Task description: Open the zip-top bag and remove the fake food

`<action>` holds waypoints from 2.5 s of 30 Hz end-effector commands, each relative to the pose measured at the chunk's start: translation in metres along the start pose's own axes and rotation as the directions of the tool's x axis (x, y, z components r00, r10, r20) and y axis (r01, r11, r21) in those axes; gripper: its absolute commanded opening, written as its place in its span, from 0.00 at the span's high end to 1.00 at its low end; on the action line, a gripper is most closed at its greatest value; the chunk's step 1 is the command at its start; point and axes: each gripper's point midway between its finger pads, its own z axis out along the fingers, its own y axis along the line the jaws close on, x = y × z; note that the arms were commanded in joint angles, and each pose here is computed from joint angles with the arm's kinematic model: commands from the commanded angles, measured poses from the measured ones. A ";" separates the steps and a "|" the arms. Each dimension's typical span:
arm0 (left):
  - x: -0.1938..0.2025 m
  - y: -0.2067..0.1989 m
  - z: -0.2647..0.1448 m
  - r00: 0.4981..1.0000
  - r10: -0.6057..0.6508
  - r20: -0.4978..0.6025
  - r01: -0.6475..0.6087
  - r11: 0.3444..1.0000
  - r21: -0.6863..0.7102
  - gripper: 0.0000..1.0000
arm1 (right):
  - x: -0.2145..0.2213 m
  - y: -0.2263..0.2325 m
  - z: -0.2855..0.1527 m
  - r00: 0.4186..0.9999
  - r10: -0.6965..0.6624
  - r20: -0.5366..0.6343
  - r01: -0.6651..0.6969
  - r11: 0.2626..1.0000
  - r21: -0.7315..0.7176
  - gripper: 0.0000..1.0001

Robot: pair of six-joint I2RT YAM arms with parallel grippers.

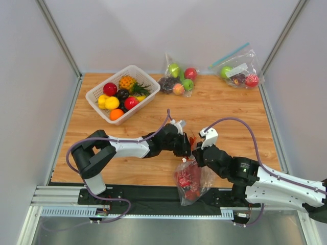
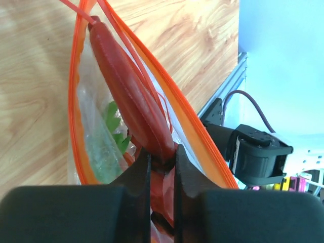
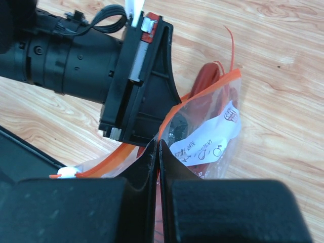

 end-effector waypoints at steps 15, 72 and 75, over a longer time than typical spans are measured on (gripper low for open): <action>-0.069 -0.017 -0.093 0.948 0.092 0.304 -0.134 0.984 0.121 1.00 | -0.037 -0.005 -0.014 0.991 -0.010 0.130 0.011 1.000 -0.003 0.35; -0.085 -0.032 -0.195 0.869 0.236 0.434 -0.304 0.948 0.092 1.00 | -0.004 0.048 0.019 0.990 -0.073 0.118 0.112 0.922 -0.371 1.00; -0.087 -0.027 -0.200 0.864 0.240 0.443 -0.302 0.951 0.074 1.00 | -0.006 0.039 0.020 0.990 -0.078 0.119 0.115 0.931 -0.346 1.00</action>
